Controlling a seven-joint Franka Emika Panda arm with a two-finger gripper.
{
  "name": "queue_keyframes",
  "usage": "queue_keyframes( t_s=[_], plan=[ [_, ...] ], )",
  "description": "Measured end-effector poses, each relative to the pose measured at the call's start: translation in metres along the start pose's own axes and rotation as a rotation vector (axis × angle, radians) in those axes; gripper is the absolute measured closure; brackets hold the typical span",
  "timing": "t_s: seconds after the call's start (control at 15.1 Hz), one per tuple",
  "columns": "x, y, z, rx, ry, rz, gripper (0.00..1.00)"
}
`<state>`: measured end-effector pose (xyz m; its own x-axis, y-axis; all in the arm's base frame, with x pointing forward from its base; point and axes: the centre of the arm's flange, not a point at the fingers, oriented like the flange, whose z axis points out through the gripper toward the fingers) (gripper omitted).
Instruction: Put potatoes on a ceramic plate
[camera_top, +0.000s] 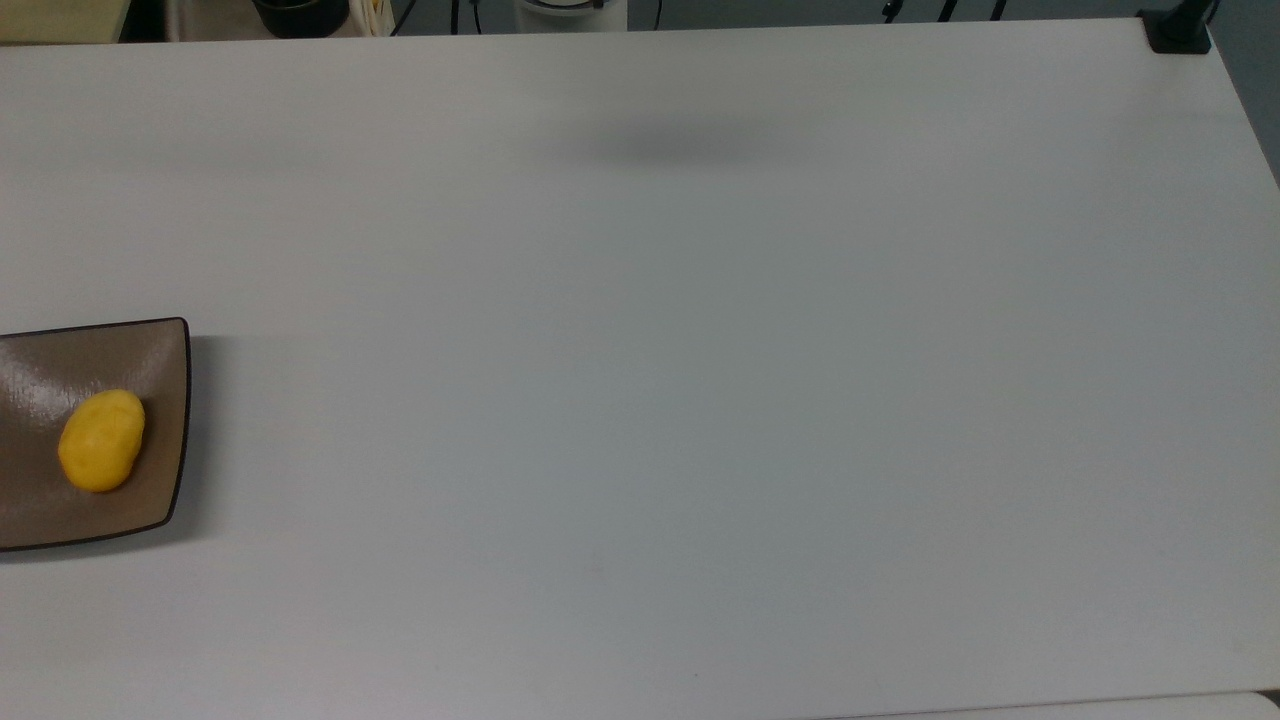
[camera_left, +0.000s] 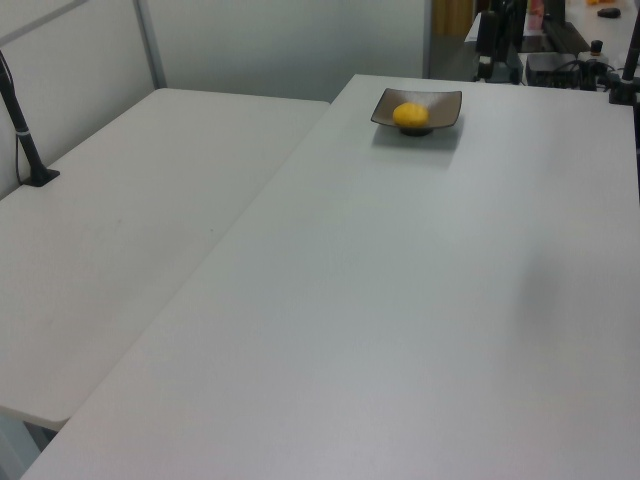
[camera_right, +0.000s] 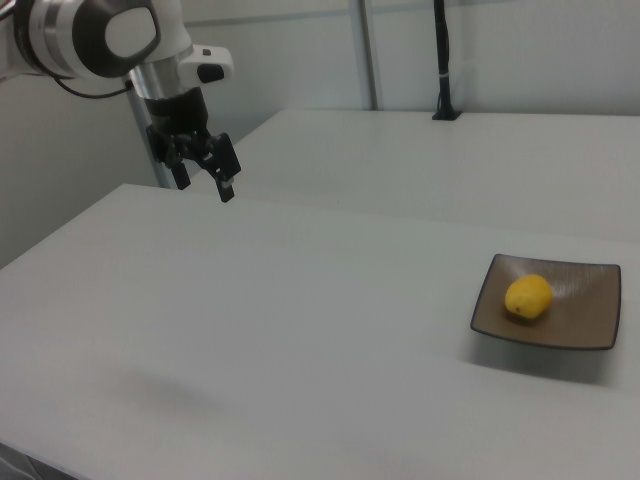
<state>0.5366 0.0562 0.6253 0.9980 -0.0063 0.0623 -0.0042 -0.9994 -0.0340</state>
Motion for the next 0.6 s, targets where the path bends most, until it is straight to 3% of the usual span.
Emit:
queue_keyframes(
  t_s=[0.4, 0.6],
  plan=[
    [0.017, 0.016, 0.015, -0.013, 0.058, -0.149, 0.00],
    [0.018, 0.026, 0.014, -0.015, 0.058, -0.167, 0.00]
  ],
)
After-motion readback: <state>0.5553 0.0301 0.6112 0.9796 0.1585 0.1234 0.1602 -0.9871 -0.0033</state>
